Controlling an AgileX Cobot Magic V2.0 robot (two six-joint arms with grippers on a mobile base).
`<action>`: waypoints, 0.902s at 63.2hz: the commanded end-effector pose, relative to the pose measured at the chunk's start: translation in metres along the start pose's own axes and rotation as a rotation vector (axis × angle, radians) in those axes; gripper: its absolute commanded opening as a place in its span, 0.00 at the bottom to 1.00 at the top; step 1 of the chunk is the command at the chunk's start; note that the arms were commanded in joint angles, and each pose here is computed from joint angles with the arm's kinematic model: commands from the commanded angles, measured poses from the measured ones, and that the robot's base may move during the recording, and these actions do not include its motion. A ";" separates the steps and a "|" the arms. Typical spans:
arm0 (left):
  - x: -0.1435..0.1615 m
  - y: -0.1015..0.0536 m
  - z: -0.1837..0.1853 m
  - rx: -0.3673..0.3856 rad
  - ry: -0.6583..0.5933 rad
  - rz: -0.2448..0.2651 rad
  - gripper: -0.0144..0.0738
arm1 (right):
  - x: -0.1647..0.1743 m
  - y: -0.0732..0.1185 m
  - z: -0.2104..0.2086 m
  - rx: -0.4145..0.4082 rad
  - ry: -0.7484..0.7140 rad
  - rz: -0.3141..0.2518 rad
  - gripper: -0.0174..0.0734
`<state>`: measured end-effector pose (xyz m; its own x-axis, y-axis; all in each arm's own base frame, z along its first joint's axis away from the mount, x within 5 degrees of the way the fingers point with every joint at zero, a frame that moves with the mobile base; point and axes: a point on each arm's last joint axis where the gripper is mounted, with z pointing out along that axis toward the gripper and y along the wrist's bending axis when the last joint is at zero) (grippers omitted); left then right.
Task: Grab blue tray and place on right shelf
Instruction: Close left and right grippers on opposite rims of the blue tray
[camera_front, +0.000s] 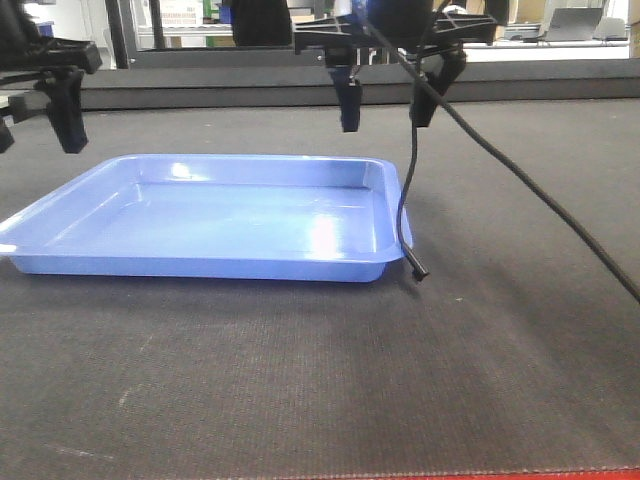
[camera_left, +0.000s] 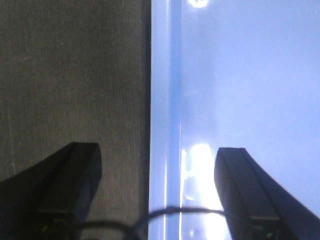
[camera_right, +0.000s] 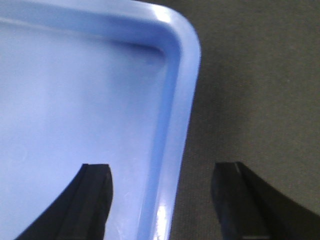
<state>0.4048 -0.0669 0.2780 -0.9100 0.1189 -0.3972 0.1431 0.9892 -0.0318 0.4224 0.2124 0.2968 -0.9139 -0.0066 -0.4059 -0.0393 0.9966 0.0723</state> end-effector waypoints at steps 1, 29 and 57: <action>-0.014 -0.001 -0.027 0.016 -0.116 -0.020 0.60 | -0.003 -0.008 -0.035 0.016 -0.028 0.020 0.76; -0.015 0.003 0.003 0.019 -0.050 -0.035 0.60 | 0.010 -0.001 0.015 0.021 0.101 0.016 0.76; -0.014 0.000 0.028 0.053 -0.006 -0.062 0.59 | 0.014 -0.001 0.043 0.048 0.155 0.011 0.73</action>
<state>0.4273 -0.0704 0.2243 -0.9542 0.0839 -0.2873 0.1122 0.9902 -0.0835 0.4346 0.2220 0.2206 -0.9699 -0.0090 -0.2433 -0.0185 0.9992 0.0368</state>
